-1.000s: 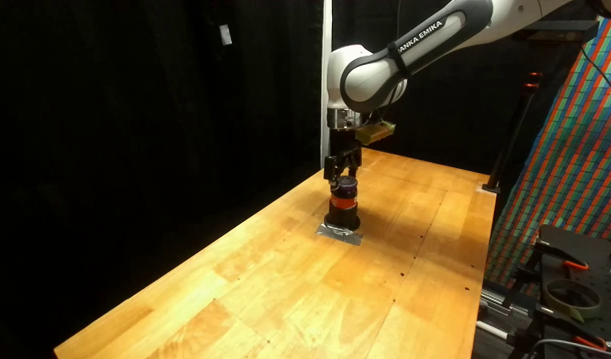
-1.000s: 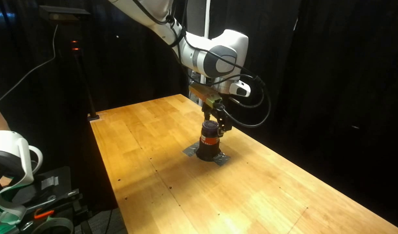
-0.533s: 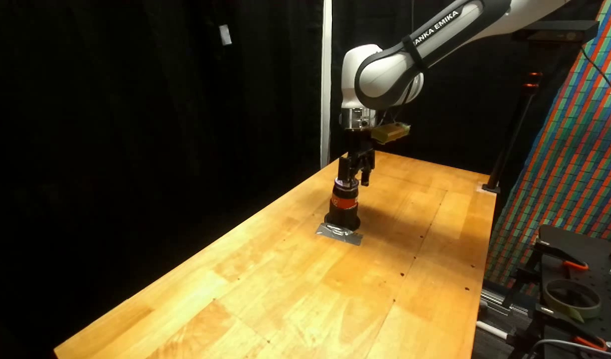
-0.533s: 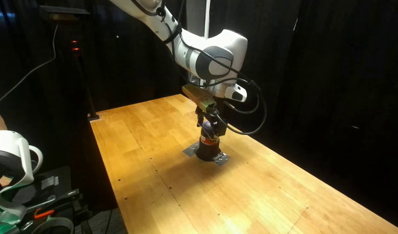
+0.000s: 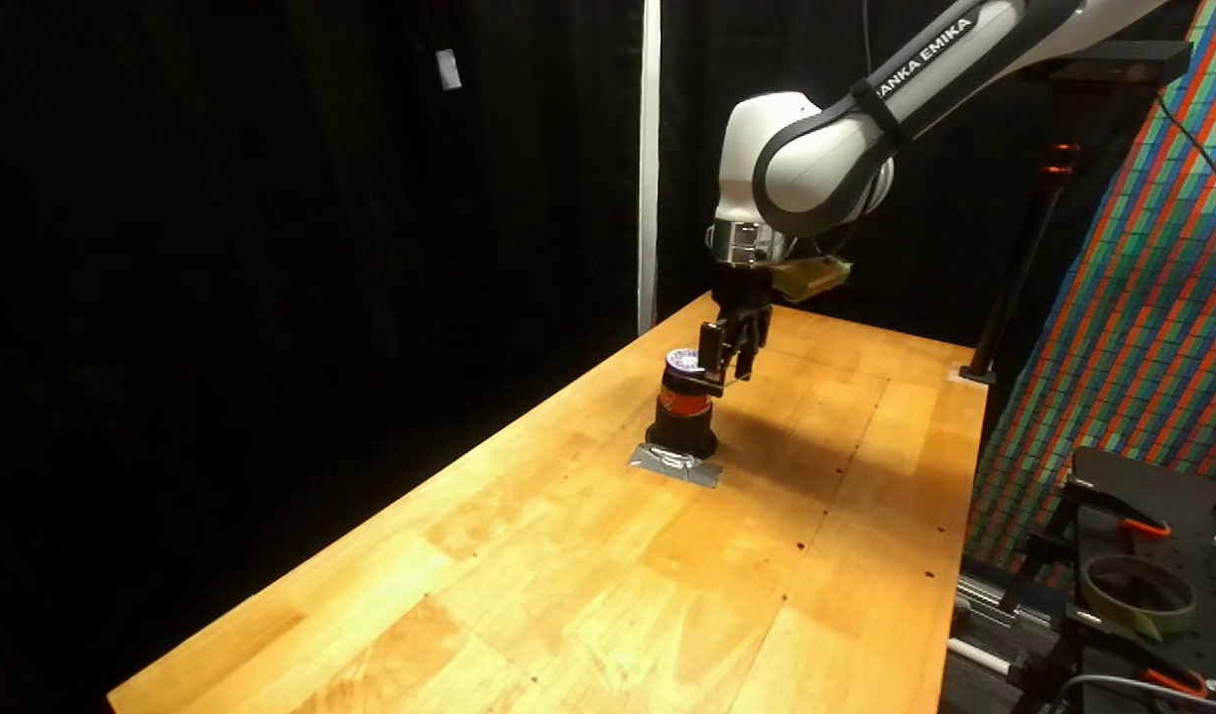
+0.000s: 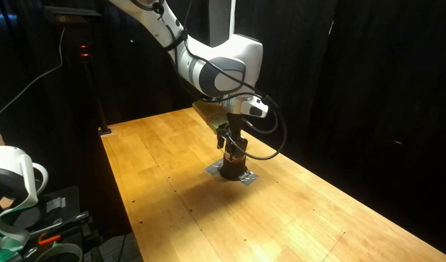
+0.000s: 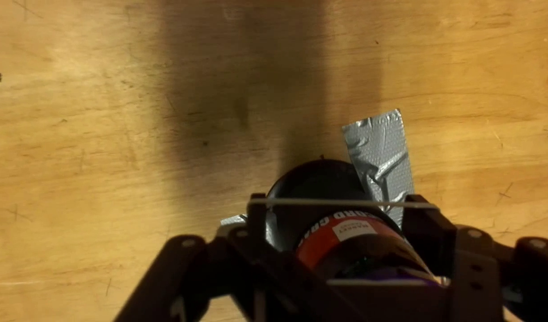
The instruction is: Put the elastic around the bottle
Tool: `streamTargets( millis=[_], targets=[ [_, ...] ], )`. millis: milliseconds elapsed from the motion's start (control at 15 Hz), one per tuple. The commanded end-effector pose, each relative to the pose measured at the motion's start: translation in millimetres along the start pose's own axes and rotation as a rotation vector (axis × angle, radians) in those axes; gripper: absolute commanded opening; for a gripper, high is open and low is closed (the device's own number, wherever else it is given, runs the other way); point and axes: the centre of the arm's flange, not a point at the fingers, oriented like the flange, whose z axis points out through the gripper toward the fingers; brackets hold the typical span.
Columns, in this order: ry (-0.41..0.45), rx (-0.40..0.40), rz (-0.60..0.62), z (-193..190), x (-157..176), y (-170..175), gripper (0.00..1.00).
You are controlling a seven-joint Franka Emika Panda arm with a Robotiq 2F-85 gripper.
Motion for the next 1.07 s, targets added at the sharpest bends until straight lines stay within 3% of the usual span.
streamTargets(
  millis=[0, 333, 533, 733, 1000],
  targets=[
    [0.101, -0.047, 0.035, -12, -58, 0, 0.49],
    [0.345, -0.076, 0.096, -14, -105, -4, 0.11],
    [0.499, -0.037, 0.185, -7, -122, 0, 0.01],
    [0.624, -0.014, 0.263, 6, -128, 8, 0.06],
    [0.721, -0.014, 0.314, 19, -123, 20, 0.07]
  ],
)
